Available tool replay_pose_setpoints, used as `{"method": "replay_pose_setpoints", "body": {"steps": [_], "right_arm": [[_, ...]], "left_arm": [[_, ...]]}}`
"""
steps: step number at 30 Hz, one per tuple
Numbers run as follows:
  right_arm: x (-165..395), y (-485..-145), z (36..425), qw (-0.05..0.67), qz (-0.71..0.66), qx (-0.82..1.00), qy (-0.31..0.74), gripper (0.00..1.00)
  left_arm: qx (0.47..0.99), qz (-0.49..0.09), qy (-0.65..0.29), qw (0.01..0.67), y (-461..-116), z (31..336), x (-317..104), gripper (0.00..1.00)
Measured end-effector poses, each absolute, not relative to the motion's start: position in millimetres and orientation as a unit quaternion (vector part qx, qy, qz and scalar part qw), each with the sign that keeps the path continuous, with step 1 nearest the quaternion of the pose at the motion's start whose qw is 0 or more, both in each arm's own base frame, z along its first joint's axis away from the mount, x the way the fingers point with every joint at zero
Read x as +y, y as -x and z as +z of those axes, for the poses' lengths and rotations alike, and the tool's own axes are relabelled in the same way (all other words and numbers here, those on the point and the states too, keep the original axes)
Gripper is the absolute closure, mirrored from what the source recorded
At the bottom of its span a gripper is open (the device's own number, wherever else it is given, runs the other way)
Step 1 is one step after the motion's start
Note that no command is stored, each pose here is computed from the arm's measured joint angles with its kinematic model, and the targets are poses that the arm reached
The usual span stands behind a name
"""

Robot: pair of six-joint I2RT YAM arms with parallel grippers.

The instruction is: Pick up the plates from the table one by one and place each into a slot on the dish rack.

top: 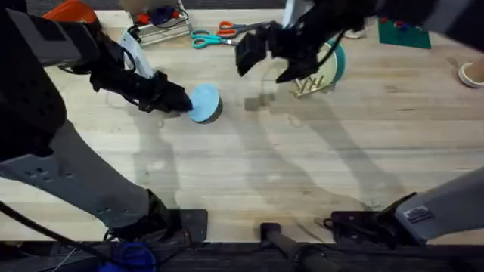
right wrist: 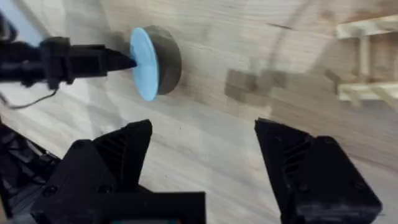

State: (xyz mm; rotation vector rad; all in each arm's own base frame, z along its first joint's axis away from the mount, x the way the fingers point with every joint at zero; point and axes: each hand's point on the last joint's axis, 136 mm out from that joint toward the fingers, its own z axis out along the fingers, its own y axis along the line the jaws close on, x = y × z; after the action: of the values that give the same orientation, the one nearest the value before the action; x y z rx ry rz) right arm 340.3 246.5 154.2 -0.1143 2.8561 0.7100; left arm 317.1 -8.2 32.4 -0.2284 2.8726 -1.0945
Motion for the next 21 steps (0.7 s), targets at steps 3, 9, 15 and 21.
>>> {"method": "replay_pose_setpoints", "body": {"steps": [3, 9, 15, 21], "right_arm": [[260, -346, 136, 0.091, 0.241, 0.965, 0.039, 0.007], [285, -347, 111, 0.075, 0.244, 0.966, 0.038, 0.007], [321, -345, 100, 0.077, 0.276, 0.956, 0.062, 0.007], [353, -338, 95, 0.081, 0.301, 0.946, 0.086, 0.007]], "left_arm": [[0.931, -0.355, 0.074, 0.03, -317, 32, -8, 0.959], [0.931, -0.355, 0.074, 0.03, -317, 32, -8, 0.959], [0.932, -0.355, 0.074, 0.029, -317, 32, -8, 0.959], [0.931, -0.355, 0.074, 0.03, -317, 32, -8, 0.958]]}}
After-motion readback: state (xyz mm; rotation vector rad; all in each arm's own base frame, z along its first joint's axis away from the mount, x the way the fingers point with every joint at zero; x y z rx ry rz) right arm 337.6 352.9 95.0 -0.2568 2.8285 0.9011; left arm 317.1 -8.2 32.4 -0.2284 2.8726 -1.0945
